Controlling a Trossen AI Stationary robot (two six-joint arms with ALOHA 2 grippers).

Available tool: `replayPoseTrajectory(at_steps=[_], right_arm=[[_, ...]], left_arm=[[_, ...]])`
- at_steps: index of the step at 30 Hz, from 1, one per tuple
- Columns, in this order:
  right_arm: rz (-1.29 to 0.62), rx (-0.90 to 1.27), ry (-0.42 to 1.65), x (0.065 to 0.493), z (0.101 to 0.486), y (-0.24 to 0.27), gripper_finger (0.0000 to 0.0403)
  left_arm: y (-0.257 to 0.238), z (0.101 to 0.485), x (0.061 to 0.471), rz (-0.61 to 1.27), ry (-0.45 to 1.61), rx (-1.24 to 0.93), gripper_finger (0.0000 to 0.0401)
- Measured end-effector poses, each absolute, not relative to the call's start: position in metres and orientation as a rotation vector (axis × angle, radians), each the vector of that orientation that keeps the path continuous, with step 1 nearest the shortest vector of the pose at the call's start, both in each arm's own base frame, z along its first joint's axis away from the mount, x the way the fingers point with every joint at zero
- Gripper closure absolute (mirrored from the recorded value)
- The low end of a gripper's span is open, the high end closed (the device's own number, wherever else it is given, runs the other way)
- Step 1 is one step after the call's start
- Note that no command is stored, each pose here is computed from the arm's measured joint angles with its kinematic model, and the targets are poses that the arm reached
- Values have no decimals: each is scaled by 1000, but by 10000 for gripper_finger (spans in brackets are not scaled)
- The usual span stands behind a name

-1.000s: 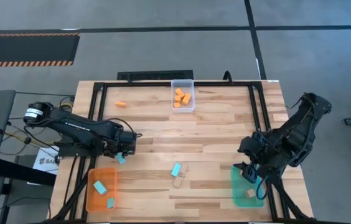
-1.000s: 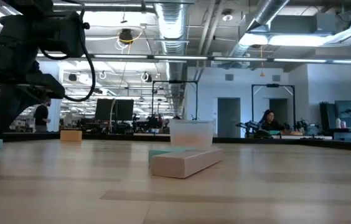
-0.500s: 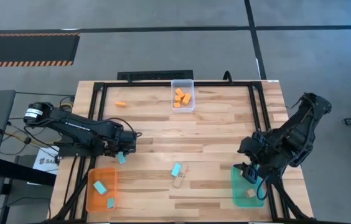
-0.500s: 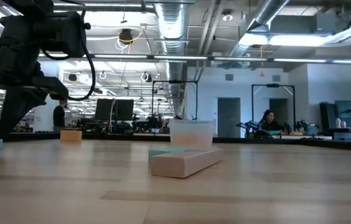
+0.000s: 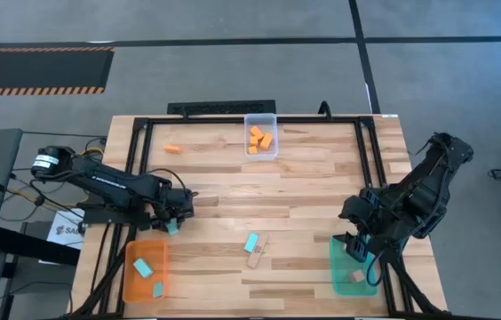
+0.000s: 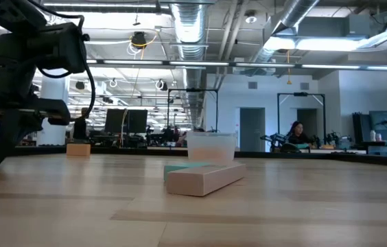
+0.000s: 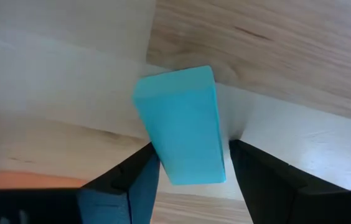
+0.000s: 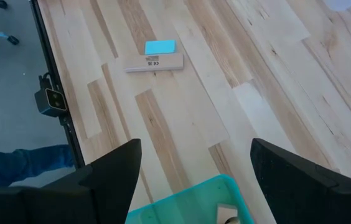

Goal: Sort & place blocks by color
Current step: Put the sky blue block into the transparent orange bin

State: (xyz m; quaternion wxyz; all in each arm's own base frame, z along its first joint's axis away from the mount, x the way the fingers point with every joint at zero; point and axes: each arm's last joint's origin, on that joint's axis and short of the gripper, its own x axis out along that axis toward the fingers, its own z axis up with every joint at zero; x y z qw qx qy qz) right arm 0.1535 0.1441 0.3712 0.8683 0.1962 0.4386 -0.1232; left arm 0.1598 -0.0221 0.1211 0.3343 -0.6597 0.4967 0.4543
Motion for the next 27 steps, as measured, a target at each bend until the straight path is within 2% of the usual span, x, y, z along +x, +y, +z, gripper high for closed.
replayPoseTrajectory(at_steps=[7, 16, 21, 27], right_arm=[[-234, 386, 913, 154, 372, 145, 81], [-229, 376, 914, 154, 372, 145, 81], [-230, 376, 914, 155, 372, 145, 81], [-243, 381, 906, 156, 372, 143, 81]], left_arm=[[-22, 121, 160, 1168, 1296, -1683, 217], [-21, 121, 160, 1147, 1299, -1660, 300], [-20, 128, 166, 1102, 1279, -1623, 300], [-5, 151, 189, 1001, 1104, -1524, 297]])
